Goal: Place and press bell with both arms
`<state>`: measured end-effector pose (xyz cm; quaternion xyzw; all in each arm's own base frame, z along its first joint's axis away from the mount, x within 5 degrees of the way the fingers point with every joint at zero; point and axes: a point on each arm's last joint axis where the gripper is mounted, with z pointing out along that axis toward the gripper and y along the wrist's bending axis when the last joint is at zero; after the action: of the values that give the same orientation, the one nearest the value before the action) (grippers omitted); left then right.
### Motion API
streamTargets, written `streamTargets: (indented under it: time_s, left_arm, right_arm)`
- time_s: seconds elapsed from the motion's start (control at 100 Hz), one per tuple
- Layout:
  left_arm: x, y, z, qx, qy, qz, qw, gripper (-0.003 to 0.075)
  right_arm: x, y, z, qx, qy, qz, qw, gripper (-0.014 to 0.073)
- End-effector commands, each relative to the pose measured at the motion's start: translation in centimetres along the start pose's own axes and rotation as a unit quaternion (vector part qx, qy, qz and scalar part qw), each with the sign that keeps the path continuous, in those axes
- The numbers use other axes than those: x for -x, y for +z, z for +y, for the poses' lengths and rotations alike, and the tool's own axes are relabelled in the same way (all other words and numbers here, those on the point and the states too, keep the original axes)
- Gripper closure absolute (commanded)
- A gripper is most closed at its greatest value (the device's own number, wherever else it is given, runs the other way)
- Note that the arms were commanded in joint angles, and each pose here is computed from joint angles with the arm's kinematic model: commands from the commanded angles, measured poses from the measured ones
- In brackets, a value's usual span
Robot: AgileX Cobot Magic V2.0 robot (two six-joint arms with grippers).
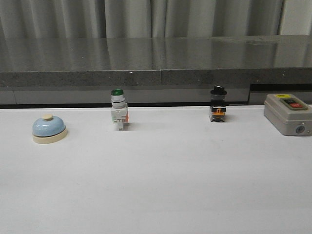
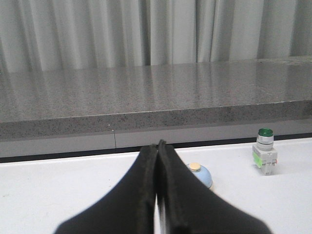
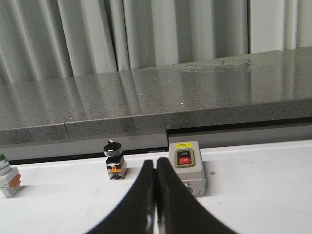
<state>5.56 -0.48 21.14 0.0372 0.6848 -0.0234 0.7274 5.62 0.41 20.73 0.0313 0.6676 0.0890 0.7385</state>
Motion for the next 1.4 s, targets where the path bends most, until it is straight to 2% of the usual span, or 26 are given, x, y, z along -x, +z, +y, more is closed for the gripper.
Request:
streamTargets:
  time_s: [0.0,0.59,0.82,0.97,1.2,1.29,1.39]
  left_arm:
    - [-1.0,-0.1,-0.1,-0.001,-0.005,-0.03,1.0,0.0741]
    - [-1.0,-0.1,-0.1,-0.001,-0.005,-0.03,1.0,0.0741]
    - [0.0,-0.2,0.0,-0.001,-0.01,-0.053,0.999,0.0741]
    - [1.2,0.1,0.0,-0.001,-0.031,-0.007,0.999,0.0741]
    - [5.2,1.7,0.1,0.0,-0.028,0.033,0.999,0.0741]
    - [6.6,2.9,0.1,0.0,-0.028,0.07,0.997,0.0741]
    - [7.8,4.5,0.2,0.0,-0.028,0.144,0.989,0.0741]
  right_arm:
    - [1.6,-0.3,0.2,0.007,-0.006,-0.062,0.998,0.0659]
    - [1.6,-0.3,0.2,0.007,-0.006,-0.062,0.998,0.0659]
    - [1.6,-0.3,0.2,0.007,-0.006,-0.062,0.998,0.0659]
    - [1.6,-0.3,0.2,0.007,-0.006,-0.062,0.998,0.0659]
    - [1.6,-0.3,0.2,0.007,-0.006,-0.062,0.998,0.0659]
    - [1.6,-0.3,0.2,0.007,-0.006,-0.062,0.998,0.0659]
    - [1.6,-0.3,0.2,0.007,-0.006,-0.062,0.998,0.0659]
